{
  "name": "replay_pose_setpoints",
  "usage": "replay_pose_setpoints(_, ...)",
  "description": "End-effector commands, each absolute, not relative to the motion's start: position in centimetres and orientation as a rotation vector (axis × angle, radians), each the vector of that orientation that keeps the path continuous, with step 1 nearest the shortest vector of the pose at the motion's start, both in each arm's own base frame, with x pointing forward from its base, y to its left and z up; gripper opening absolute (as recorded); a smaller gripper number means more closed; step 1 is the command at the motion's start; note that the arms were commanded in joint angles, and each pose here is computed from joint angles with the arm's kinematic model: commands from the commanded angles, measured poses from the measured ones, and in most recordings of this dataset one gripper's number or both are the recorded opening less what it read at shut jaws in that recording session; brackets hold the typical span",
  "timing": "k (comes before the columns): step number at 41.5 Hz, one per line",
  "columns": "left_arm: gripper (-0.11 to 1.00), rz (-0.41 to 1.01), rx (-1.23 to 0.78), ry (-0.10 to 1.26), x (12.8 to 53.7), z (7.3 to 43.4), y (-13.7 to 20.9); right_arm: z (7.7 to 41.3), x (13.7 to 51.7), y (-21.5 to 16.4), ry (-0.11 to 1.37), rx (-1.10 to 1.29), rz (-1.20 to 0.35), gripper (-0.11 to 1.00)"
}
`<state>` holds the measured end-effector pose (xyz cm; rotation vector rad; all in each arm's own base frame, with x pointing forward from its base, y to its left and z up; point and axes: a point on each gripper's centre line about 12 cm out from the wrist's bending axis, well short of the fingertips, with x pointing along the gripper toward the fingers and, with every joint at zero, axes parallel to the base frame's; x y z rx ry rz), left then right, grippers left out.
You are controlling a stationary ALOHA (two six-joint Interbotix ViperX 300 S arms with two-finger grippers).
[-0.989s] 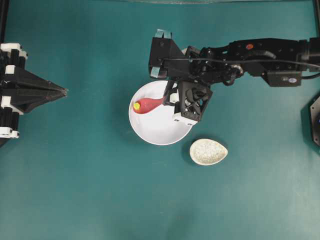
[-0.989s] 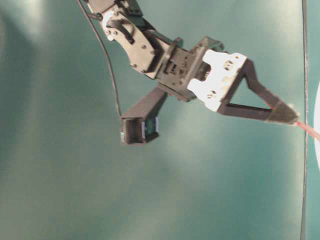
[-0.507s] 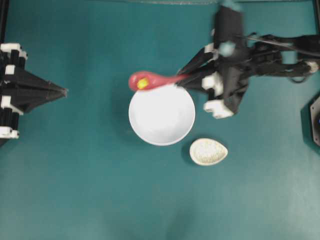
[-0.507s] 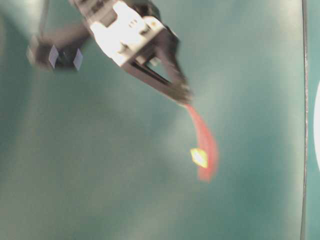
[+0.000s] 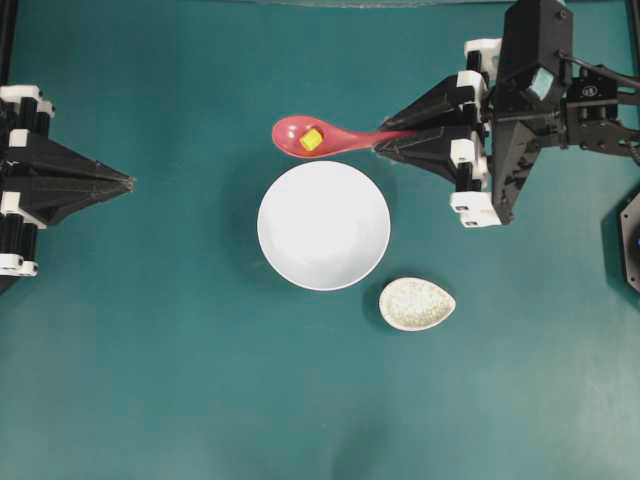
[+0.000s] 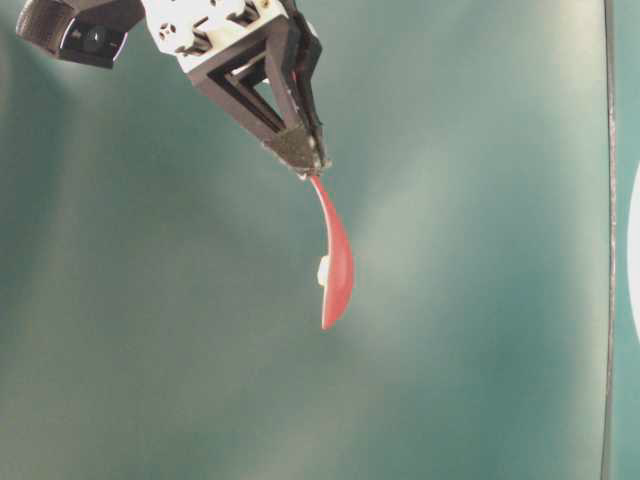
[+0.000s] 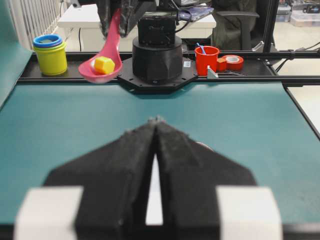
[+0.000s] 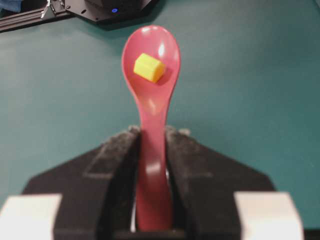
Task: Scoop the yellow hexagonal prism block from the bowl with a spoon using the right arm.
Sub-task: 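Lift the spoon with the yellow block up and out of the bowl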
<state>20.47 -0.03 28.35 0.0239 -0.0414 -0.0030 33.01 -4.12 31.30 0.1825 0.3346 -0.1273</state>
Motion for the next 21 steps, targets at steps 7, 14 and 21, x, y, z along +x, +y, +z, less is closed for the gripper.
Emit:
replay_pose_setpoints(7,0.00,-0.003,0.024,-0.066,20.56,29.04,-0.04,32.19,32.96,-4.00,0.312,0.183,-0.122,0.22)
replay_pose_setpoints(14,0.00,-0.004,0.022,-0.066,20.56,29.04,-0.04,32.15,32.90,-3.98,0.315,0.184,-0.122,0.22)
replay_pose_setpoints(21,0.00,-0.005,0.025,-0.071,20.48,29.13,-0.07,31.78,32.79,-3.83,0.349,0.187,-0.112,0.22)
